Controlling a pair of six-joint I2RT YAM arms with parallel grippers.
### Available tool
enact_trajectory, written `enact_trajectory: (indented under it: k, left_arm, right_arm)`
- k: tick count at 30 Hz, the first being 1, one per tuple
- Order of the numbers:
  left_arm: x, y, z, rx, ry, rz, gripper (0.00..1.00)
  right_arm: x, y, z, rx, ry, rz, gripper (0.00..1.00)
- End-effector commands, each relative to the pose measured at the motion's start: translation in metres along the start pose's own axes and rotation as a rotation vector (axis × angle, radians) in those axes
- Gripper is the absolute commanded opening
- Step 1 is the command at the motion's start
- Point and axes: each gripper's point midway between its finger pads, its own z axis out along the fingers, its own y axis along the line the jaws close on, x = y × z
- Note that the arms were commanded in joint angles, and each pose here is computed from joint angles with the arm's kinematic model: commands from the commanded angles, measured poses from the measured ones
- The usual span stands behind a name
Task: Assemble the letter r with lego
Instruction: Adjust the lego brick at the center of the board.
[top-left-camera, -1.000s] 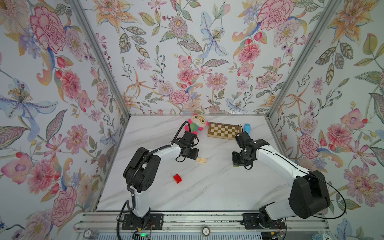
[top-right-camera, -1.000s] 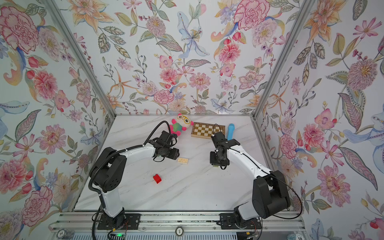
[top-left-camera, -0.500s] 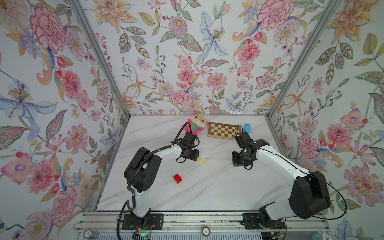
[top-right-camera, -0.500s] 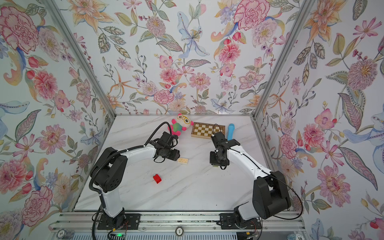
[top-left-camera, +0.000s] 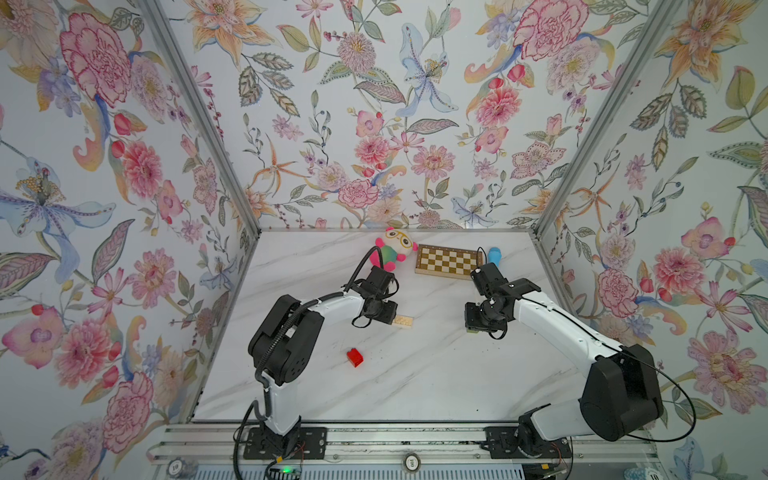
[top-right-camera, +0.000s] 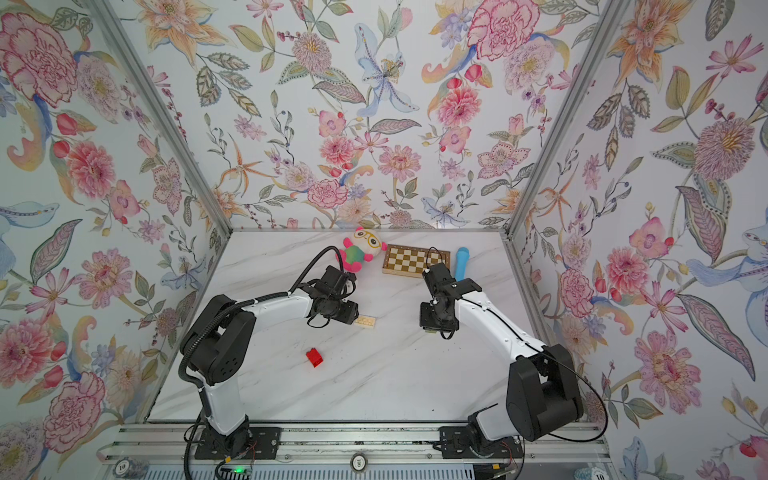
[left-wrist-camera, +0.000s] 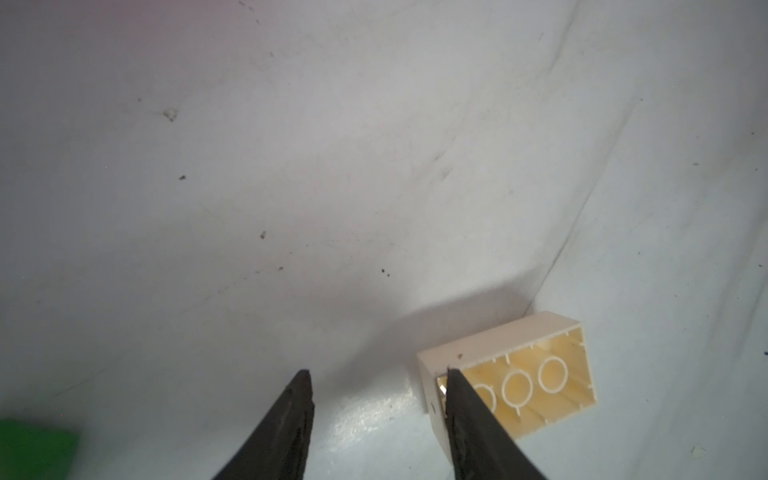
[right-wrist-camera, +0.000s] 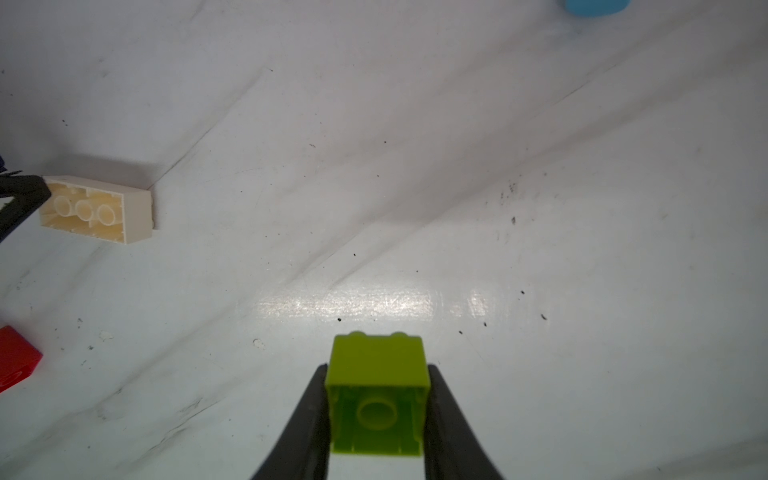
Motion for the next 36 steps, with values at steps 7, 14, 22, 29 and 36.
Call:
enact_trajectory:
  k: [7,14,22,29,36]
  left_arm:
    - [-0.004,-0.022,-0.030,0.073,-0.028,-0.043,0.55]
    - [-0.009,-0.047,-0.031,0.148,-0.063,-0.044,0.55]
    - [-0.016,-0.047,-0.007,0.140,-0.039,0.010,0.55]
    - [-0.015,-0.049,0.007,0.154,-0.021,0.012,0.54]
    - [-0.016,-0.052,-0.001,0.167,-0.018,-0.002,0.54]
  right_arm:
    - [0.001,0.002,-0.006,-0.001,-0.002,0.001,0.33]
    - [-0.002,0.005,-0.006,-0.014,0.002,-0.004,0.32]
    - [-0.002,0.006,-0.007,-0.017,0.002,-0.013,0.32]
    - [0.000,0.002,-0.010,-0.016,-0.004,-0.009,0.32]
    - [0.001,-0.006,-0.011,-0.012,-0.004,0.003,0.32]
